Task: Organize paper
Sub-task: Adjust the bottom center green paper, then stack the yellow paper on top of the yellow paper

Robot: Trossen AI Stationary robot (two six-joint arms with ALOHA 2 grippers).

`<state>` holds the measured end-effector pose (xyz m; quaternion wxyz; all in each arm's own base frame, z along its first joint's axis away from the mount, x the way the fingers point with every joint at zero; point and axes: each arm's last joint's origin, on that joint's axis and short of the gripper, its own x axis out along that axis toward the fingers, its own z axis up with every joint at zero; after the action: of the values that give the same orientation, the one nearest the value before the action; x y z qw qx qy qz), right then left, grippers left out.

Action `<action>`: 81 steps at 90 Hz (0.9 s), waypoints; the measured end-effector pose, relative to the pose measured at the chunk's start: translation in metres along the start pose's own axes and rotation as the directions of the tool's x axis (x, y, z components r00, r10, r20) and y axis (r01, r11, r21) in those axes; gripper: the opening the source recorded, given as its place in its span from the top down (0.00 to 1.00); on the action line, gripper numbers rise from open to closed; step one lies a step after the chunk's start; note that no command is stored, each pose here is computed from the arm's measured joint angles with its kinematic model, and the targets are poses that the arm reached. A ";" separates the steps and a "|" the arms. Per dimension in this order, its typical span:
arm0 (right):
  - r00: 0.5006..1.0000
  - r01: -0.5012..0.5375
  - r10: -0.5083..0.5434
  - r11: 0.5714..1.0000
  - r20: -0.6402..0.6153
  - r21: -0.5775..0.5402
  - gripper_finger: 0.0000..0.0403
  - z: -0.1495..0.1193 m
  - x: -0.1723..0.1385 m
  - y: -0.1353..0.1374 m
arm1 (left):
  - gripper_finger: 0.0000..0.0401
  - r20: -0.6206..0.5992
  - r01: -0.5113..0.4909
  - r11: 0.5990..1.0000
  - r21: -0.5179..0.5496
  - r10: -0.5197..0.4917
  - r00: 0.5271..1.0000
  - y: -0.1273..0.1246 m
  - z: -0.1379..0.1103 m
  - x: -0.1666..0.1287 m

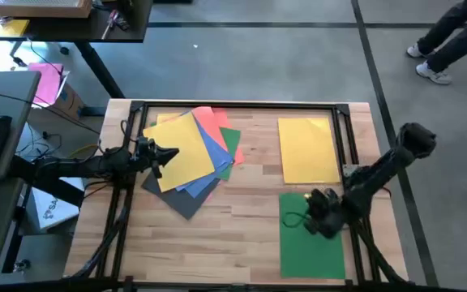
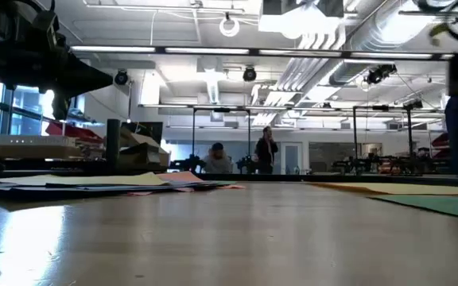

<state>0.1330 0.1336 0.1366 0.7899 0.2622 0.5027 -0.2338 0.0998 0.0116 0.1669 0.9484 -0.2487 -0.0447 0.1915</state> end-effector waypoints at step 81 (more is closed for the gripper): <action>0.980 0.186 -0.199 0.948 -0.023 -0.256 1.00 0.004 -0.020 -0.003 | 1.00 0.004 -0.005 1.000 -0.008 0.005 1.000 0.000 0.000 0.000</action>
<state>0.1259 0.1307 0.1556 0.7777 0.1146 0.5707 -0.2374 0.0997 0.0118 0.1670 0.9468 -0.2524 -0.0466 0.1943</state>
